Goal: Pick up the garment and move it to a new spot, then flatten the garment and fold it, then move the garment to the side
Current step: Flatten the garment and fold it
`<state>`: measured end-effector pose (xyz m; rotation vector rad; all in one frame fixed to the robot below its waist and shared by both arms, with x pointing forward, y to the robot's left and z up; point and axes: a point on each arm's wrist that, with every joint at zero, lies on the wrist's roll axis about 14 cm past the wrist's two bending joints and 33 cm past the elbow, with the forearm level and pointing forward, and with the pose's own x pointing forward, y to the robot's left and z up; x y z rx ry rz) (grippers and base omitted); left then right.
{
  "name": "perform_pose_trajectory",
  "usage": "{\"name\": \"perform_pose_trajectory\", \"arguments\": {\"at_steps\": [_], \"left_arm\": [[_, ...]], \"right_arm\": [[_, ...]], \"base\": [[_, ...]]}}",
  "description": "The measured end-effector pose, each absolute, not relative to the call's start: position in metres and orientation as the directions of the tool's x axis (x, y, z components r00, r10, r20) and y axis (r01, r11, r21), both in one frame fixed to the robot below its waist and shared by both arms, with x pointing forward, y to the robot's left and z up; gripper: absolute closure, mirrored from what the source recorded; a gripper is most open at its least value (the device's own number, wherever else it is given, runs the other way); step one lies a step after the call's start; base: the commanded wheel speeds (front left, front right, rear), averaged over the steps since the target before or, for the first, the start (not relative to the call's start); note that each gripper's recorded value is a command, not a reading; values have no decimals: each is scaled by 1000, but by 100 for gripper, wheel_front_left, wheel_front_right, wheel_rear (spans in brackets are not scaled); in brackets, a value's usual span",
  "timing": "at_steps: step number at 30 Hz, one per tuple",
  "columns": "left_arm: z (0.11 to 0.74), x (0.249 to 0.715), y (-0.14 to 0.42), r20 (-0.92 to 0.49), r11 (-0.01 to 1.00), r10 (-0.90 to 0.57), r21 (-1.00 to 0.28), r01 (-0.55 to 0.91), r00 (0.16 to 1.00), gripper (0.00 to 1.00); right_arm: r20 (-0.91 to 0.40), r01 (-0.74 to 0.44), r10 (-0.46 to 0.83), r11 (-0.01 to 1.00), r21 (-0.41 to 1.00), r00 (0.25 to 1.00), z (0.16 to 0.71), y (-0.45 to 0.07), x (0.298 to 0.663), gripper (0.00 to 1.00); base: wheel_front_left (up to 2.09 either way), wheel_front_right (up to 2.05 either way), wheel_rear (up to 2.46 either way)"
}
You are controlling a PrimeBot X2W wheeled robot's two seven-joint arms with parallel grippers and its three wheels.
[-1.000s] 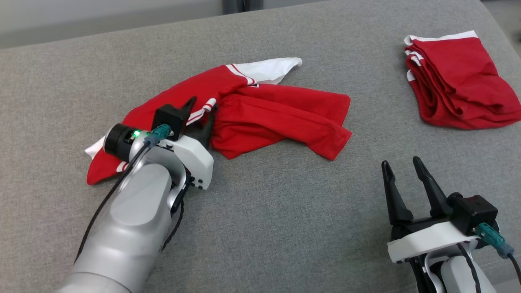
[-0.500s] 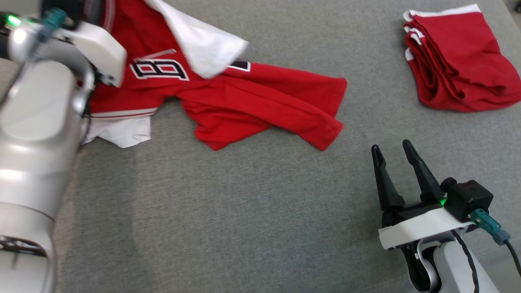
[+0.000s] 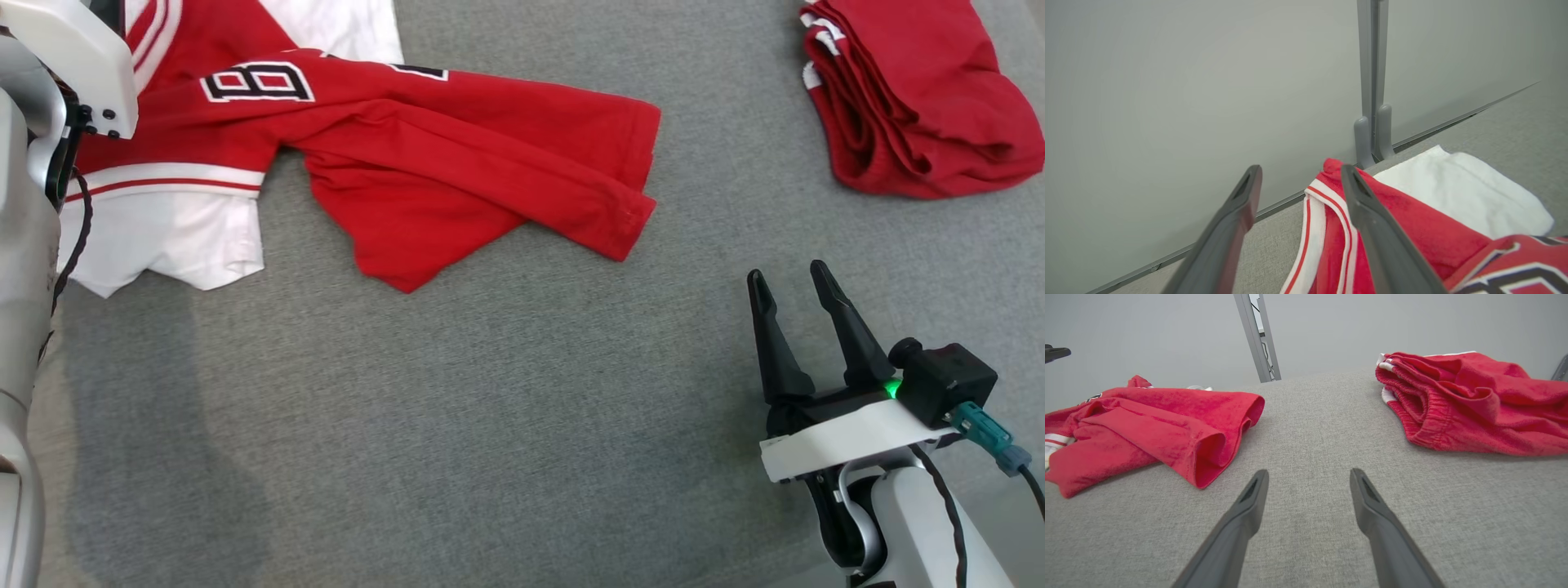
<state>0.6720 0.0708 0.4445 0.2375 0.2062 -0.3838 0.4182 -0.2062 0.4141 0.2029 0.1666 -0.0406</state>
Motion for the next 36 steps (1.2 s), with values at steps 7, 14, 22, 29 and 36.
{"name": "perform_pose_trajectory", "arguments": {"at_steps": [7, 14, 22, 29, 36], "left_arm": [[467, 659, 84, -215, 906, -347, 177, 385, 913, 0], [489, 621, 95, -167, 928, -337, 108, 357, 927, 0], [477, 552, 105, -181, 950, -311, -30, 310, 933, 0], [416, 496, 117, -347, 972, -234, -109, 209, 908, 0], [381, 488, 124, -464, 983, -173, -140, 120, 869, 0]], "right_arm": [[-135, 15, 13, 978, 206, 991, 423, -194, 426, 0], [-94, -47, 68, 977, 210, 993, 439, -174, 426, 0], [-40, -111, 122, 971, 213, 992, 460, -153, 417, 0], [-11, -136, 141, 970, 200, 990, 471, -147, 415, 0], [-27, -106, 114, 975, 194, 993, 466, -157, 411, 0]], "base": [[0, 0, 0], [0, 0, 0], [0, 0, 0], [0, 0, 0], [0, 0, 0]]}}
